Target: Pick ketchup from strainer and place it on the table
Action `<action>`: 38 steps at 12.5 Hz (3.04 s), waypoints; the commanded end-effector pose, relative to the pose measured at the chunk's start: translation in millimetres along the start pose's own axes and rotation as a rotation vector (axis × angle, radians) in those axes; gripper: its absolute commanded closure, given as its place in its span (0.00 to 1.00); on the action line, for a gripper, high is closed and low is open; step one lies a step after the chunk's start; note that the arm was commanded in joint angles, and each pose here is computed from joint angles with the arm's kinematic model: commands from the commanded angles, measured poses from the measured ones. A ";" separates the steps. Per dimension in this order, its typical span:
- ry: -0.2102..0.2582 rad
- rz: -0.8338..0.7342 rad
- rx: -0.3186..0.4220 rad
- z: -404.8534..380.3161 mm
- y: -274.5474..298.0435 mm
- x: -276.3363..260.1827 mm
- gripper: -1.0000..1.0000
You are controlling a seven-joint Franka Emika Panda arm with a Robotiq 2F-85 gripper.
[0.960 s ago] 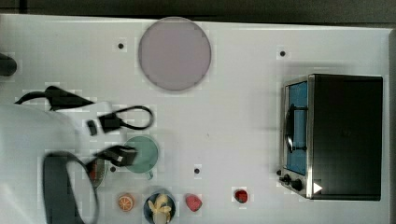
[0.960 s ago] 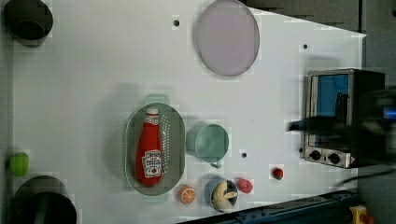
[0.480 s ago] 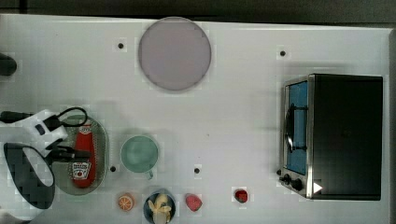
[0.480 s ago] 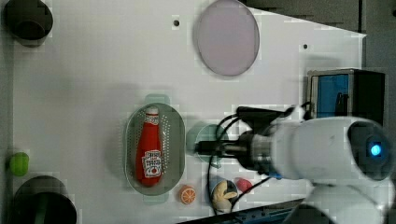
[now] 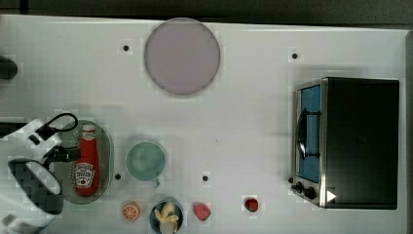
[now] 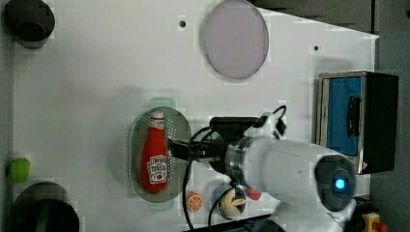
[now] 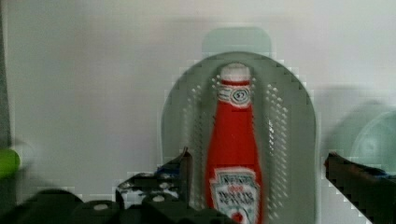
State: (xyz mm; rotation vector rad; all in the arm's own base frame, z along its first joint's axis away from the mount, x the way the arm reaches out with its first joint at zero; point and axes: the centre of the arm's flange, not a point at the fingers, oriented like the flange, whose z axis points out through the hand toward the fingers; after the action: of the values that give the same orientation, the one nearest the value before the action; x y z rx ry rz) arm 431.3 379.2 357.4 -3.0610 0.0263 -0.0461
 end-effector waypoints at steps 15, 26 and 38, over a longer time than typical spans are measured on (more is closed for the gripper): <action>-0.143 0.174 0.081 191.8 9.3 -34.2 0.37; -0.088 0.220 -0.024 3.6 29.8 1.3 0.37; -0.091 0.314 -0.085 -27.9 364.9 110.9 0.37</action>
State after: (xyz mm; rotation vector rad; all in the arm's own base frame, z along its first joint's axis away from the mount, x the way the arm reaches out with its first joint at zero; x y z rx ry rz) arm 546.5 23.0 377.1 -3.0565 0.6922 0.0492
